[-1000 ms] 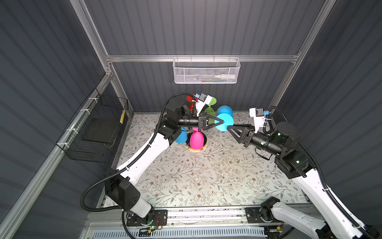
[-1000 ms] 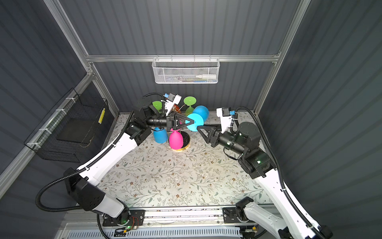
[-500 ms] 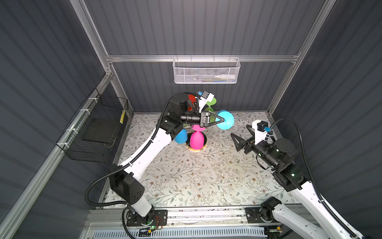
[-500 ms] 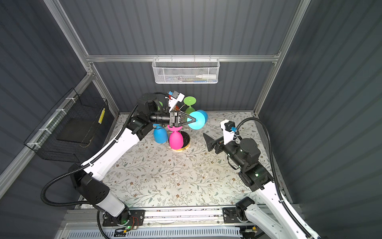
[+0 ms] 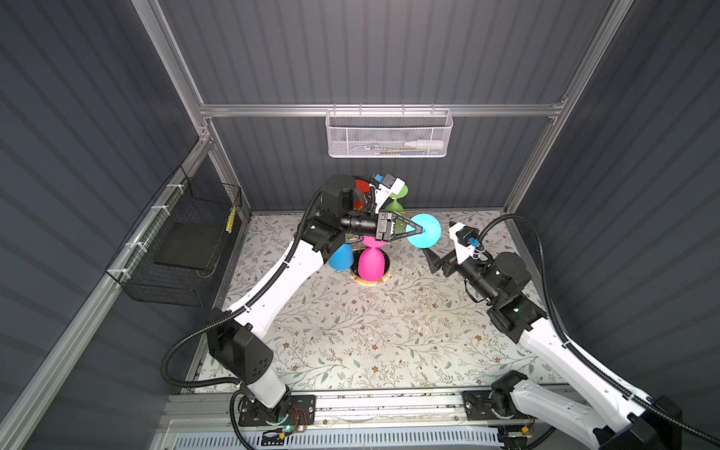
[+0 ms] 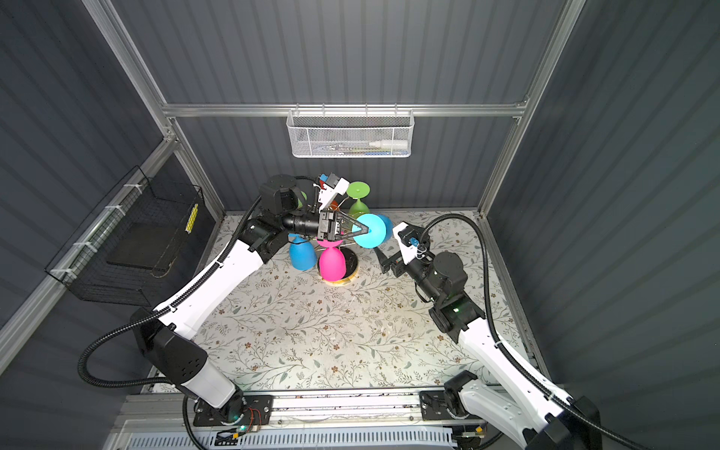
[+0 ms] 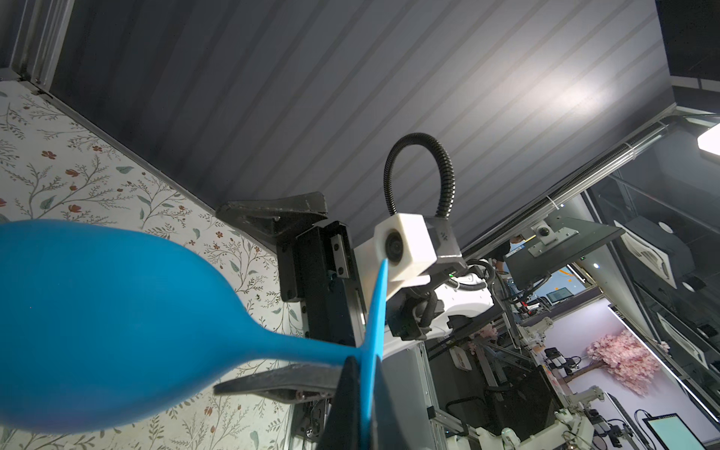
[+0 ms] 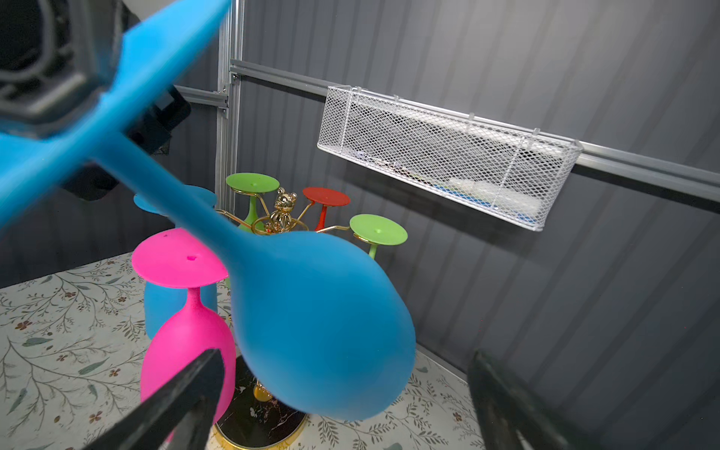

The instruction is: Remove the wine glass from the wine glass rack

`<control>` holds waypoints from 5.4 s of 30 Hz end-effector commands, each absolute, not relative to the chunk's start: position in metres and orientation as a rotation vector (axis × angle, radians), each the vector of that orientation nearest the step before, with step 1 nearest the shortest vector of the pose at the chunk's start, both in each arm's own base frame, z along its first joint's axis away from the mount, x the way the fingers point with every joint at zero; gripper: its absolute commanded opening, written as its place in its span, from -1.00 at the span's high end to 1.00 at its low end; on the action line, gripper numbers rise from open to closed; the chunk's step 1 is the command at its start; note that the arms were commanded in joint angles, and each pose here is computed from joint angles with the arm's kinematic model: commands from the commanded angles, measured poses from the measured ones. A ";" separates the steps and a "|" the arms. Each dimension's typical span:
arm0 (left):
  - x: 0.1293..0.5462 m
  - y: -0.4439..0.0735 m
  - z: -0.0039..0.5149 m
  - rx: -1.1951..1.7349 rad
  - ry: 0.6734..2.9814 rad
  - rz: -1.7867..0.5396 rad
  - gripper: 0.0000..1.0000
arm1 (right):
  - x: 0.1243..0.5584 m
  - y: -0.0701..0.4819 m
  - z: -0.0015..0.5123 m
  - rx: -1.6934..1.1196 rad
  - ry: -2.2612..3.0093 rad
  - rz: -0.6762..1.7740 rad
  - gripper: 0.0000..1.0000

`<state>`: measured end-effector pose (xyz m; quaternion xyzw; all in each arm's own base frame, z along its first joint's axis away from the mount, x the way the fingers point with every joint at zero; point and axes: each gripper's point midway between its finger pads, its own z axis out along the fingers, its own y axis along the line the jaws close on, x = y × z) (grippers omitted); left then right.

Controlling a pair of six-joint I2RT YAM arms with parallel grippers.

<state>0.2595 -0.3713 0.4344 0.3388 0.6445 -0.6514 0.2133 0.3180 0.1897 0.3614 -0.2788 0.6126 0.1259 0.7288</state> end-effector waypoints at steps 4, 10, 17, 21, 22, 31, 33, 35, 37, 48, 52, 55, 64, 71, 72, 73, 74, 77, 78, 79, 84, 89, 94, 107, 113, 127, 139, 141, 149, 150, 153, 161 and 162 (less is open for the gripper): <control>0.254 -0.369 0.450 0.986 1.745 -1.869 1.00 | 0.323 0.204 0.391 -0.649 1.226 0.285 -0.98; 0.250 -0.368 0.452 1.000 1.734 -1.894 1.00 | 0.330 0.216 0.394 -0.671 1.212 0.330 -0.98; 0.245 -0.366 0.458 1.020 1.709 -1.917 1.00 | 0.336 0.231 0.382 -0.728 1.242 0.383 -0.98; 0.243 -0.366 0.460 1.028 1.700 -1.930 1.00 | 0.339 0.232 0.378 -0.728 1.260 0.381 -0.98; 0.243 -0.365 0.460 1.031 1.696 -1.932 1.00 | 0.339 0.231 0.377 -0.725 1.264 0.378 -0.98; 0.248 -0.364 0.460 1.012 1.695 -1.947 1.00 | 0.336 0.226 0.381 -0.694 1.267 0.386 -0.72; 0.249 -0.364 0.461 1.010 1.693 -1.946 1.00 | 0.333 0.226 0.381 -0.695 1.268 0.394 -0.64; 0.251 -0.364 0.460 1.003 1.696 -1.945 1.00 | 0.333 0.226 0.381 -0.696 1.273 0.396 -0.58; 0.252 -0.365 0.460 1.000 1.698 -1.946 1.00 | 0.332 0.226 0.379 -0.698 1.280 0.401 -0.55; 0.259 -0.364 0.458 0.975 1.699 -1.932 0.76 | 0.329 0.230 0.365 -0.708 1.342 0.425 -0.35; 0.260 -0.364 0.458 0.972 1.698 -1.928 0.36 | 0.320 0.227 0.370 -0.702 1.352 0.424 -0.29; 0.262 -0.362 0.458 0.968 1.697 -1.921 0.02 | 0.315 0.224 0.365 -0.698 1.386 0.427 -0.24; 0.277 -0.356 0.449 0.930 1.694 -1.825 -0.44 | 0.304 0.200 0.347 -0.606 1.558 0.418 -0.12; 0.325 -0.344 0.417 0.840 1.720 -1.405 -0.50 | 0.289 0.178 0.340 -0.509 1.749 0.416 0.02; 0.333 -0.342 0.414 0.827 1.697 -1.340 -0.50 | 0.286 0.175 0.341 -0.501 1.772 0.420 0.04; 0.338 -0.340 0.413 0.818 1.671 -1.294 -0.49 | 0.284 0.174 0.341 -0.496 1.795 0.425 0.05; 0.343 -0.340 0.411 0.815 1.642 -1.248 -0.47 | 0.281 0.173 0.342 -0.489 1.814 0.432 0.06; 0.354 -0.337 0.408 0.815 1.578 -1.132 -0.40 | 0.275 0.169 0.342 -0.471 1.873 0.443 0.07; 0.357 -0.336 0.409 0.818 1.542 -1.084 -0.40 | 0.274 0.168 0.341 -0.465 1.892 0.442 0.07; 0.357 -0.337 0.410 0.828 1.507 -1.048 -0.40 | 0.273 0.167 0.340 -0.461 1.908 0.441 0.08; 0.358 -0.340 0.418 0.917 1.333 -0.882 -0.37 | 0.272 0.165 0.334 -0.448 1.997 0.439 0.08; 0.341 -0.345 0.412 1.045 1.149 -0.782 -0.29 | 0.269 0.165 0.331 -0.442 2.054 0.444 0.09; 0.329 -0.356 0.401 1.178 1.014 -0.679 -0.14 | 0.269 0.164 0.326 -0.430 2.095 0.444 0.09; 0.317 -0.373 0.404 1.273 0.782 -0.529 0.01 | 0.271 0.173 0.320 -0.427 2.153 0.490 0.10; 0.303 -0.386 0.391 1.358 0.694 -0.497 0.04 | 0.274 0.177 0.317 -0.424 2.160 0.507 0.11; 0.303 -0.393 0.401 1.330 0.661 -0.533 0.11 | 0.276 0.191 0.312 -0.442 2.178 0.566 0.15; 0.303 -0.396 0.402 1.325 0.651 -0.539 0.27 | 0.276 0.195 0.310 -0.444 2.183 0.578 0.15; 0.303 -0.396 0.404 1.317 0.650 -0.537 0.30 | 0.280 0.199 0.301 -0.447 2.214 0.576 0.15; 0.301 -0.394 0.406 1.307 0.641 -0.534 0.39 | 0.281 0.201 0.299 -0.446 2.228 0.579 0.16; 0.301 -0.395 0.405 1.310 0.642 -0.534 0.43 | 0.281 0.201 0.300 -0.445 2.227 0.580 0.16; 0.301 -0.395 0.403 1.324 0.646 -0.536 0.70 | 0.280 0.202 0.302 -0.447 2.221 0.585 0.16; 0.300 -0.395 0.402 1.329 0.648 -0.534 0.84 | 0.280 0.205 0.302 -0.452 2.224 0.591 0.16; 0.300 -0.394 0.403 1.329 0.646 -0.530 0.84 | 0.279 0.205 0.302 -0.455 2.225 0.591 0.15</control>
